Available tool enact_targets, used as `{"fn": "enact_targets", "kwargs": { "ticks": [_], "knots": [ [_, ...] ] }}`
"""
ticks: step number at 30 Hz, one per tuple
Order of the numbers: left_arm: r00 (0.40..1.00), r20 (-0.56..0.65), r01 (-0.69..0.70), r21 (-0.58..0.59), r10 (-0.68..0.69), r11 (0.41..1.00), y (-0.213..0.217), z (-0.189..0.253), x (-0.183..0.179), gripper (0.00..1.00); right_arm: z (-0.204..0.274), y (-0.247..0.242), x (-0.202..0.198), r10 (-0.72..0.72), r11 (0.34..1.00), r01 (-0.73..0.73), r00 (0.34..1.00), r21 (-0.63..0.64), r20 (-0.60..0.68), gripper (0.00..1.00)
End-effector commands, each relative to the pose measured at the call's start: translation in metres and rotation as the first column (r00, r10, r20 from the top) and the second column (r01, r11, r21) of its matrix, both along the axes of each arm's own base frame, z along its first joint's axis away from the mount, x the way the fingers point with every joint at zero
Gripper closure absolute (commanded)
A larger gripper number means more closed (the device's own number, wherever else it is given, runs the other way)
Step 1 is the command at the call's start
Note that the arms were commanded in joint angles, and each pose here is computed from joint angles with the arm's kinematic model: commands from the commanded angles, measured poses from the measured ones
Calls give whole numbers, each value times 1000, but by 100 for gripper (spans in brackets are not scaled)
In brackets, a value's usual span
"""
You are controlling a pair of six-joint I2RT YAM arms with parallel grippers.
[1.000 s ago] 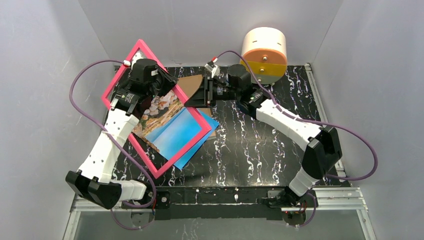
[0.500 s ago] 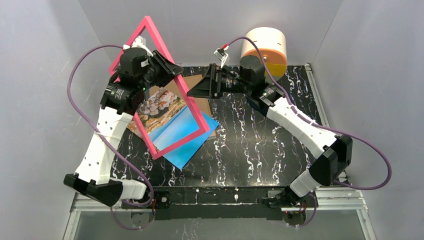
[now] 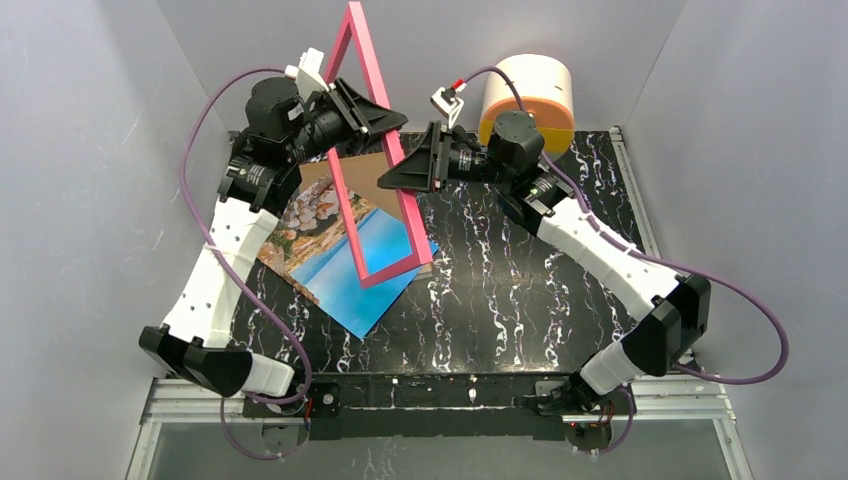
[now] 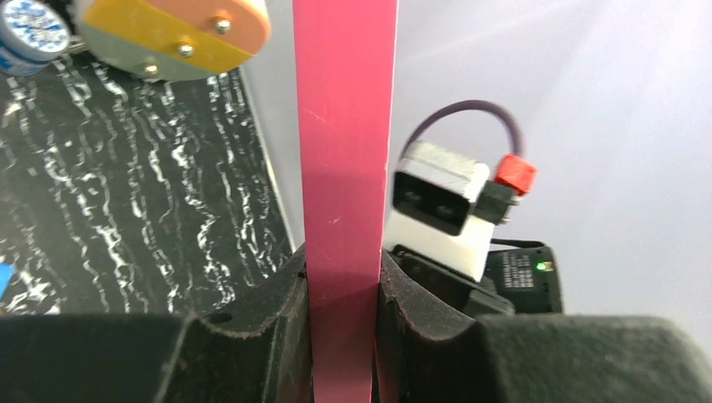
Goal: Put the photo into the frame
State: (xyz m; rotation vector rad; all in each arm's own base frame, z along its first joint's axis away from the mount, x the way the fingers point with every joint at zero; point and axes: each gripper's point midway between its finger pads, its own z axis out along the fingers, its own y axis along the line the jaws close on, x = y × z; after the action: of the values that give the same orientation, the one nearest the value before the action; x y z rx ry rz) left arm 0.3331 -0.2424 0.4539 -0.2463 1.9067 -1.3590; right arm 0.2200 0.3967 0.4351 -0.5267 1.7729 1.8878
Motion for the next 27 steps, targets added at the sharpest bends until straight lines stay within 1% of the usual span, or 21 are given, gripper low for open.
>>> {"fn": "enact_targets", "kwargs": {
  "ticks": [1,4,7,8,9,12,14,15,18,20,21,23,24,27],
  "knots": [
    [982,160,121,-134,-99,984,-11,56,-18,100,46,-22,-20,-18,989,13,999,146,34,52],
    [978,169,149,-162,-122,975,-15,60,-19,100,59,-29,-27,-21,982,16,999,186,29,52],
    [970,192,187,-188,-151,964,-18,66,-23,100,68,-35,-31,-12,971,10,1000,239,7,39],
    [965,207,201,-200,-159,959,-19,71,-24,100,71,-37,-33,-11,966,11,1000,258,-2,37],
    [961,217,216,-213,-169,953,-20,74,-26,100,74,-39,-33,-10,963,12,1000,269,-10,38],
    [951,240,251,-239,-193,938,-21,81,-31,100,79,-41,-34,-8,959,14,1000,283,-22,50],
    [947,250,265,-245,-203,933,-22,84,-34,100,81,-42,-33,-18,959,25,1000,282,-26,60],
    [945,252,271,-247,-208,930,-22,83,-35,100,83,-43,-31,-37,959,44,999,281,-28,73],
    [945,252,271,-250,-208,930,-22,81,-36,100,84,-44,-30,-59,961,62,998,271,-20,88],
    [945,256,268,-243,-205,932,-21,79,-38,92,85,-46,-30,-83,964,81,997,252,-4,92],
    [944,263,263,-233,-199,936,-20,77,-38,85,86,-48,-30,-102,965,97,995,244,6,94],
    [944,273,245,-208,-184,947,-18,71,-38,71,87,-53,-31,-132,965,123,991,231,25,99],
    [944,279,238,-196,-179,951,-17,68,-38,61,87,-56,-32,-145,965,136,989,225,27,99],
    [941,283,237,-162,-185,958,-16,57,-40,40,79,-64,-34,-185,966,179,983,187,14,99]
  ]
}}
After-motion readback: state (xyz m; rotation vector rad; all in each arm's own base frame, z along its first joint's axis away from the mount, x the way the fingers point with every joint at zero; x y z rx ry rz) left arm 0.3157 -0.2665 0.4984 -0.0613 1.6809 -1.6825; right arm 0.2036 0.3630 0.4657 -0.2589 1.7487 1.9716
